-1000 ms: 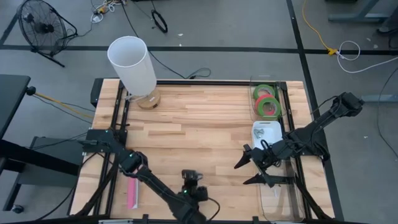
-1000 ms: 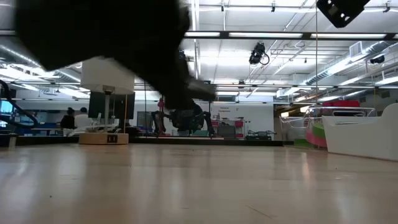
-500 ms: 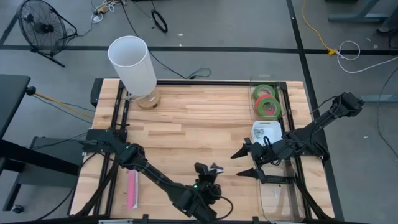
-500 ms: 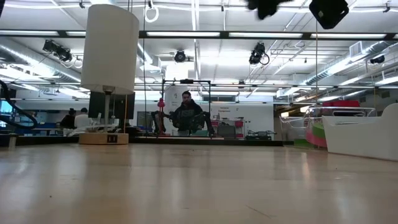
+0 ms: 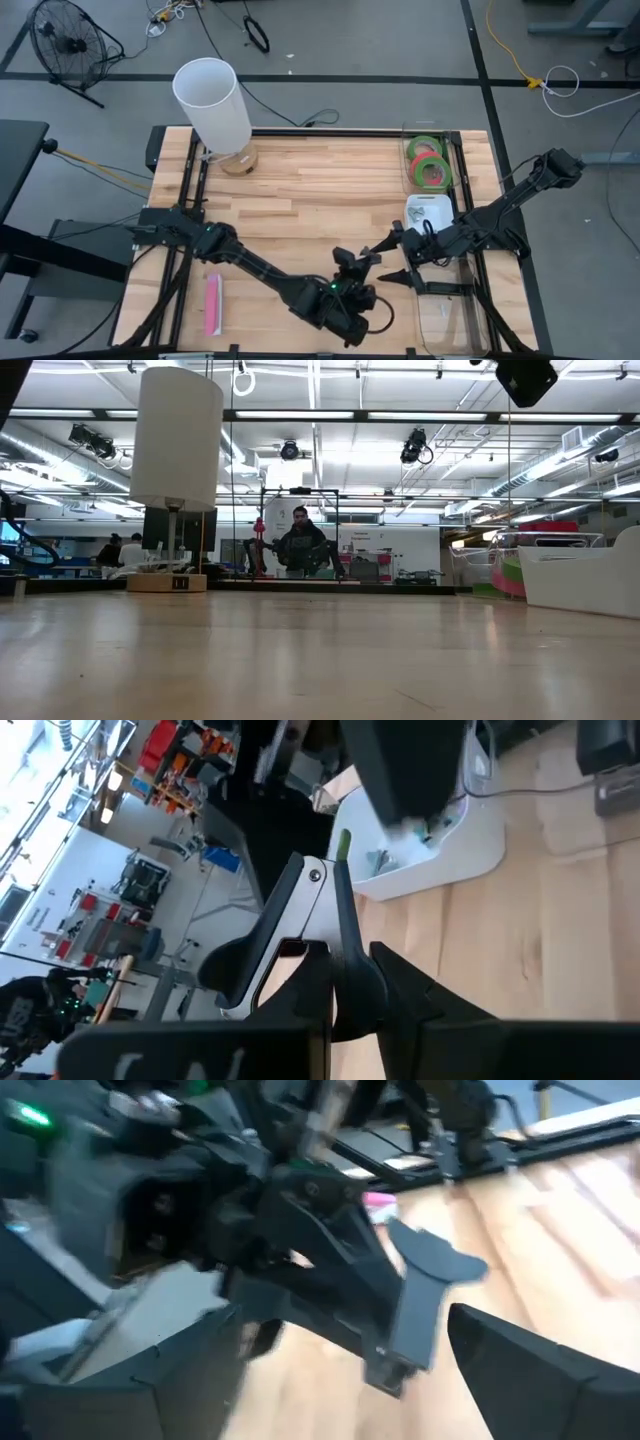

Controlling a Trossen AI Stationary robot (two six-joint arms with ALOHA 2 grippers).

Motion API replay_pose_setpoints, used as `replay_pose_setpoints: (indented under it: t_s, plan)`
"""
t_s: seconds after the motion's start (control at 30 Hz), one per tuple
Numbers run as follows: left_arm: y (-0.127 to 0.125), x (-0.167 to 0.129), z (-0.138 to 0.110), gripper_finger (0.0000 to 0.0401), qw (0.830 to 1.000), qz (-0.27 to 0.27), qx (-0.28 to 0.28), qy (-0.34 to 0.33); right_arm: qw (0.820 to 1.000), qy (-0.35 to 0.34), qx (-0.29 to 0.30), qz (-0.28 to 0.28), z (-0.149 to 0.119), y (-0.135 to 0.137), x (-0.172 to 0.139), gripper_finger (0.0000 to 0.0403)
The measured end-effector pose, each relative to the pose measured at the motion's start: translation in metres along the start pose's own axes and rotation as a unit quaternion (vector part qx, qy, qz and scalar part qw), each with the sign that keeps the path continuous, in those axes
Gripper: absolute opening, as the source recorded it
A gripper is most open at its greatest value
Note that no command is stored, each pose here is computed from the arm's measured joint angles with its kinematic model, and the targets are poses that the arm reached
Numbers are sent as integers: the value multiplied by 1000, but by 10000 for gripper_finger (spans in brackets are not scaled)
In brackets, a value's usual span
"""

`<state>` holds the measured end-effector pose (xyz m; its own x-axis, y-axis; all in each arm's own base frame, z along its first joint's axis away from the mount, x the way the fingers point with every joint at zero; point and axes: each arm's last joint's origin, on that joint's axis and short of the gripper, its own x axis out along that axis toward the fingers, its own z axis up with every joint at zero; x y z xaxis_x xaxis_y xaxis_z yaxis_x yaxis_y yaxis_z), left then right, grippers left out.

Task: Pick and place Stapler, Stapler remover, tape
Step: Put the gray stapler remover into the white bin

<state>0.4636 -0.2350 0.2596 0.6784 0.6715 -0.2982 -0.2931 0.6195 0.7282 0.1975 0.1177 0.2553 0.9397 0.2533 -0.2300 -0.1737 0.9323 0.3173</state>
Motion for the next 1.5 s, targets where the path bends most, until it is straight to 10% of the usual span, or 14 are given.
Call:
replay_pose_setpoints:
  t_s: [0.2, 0.5, 1.5]
  plan:
    - [2, 4, 0, 43, 1000, 2, -1, 3, 999, -11, -4, -35, 0, -2, 1, 281]
    - [2, 3, -2, 43, 1000, 15, 15, 6, 999, -13, -7, -44, 1, -5, 1, 27]
    - [2, -20, 6, 102, 992, 117, 45, -8, 997, -27, -37, -56, 14, -11, -24, 27]
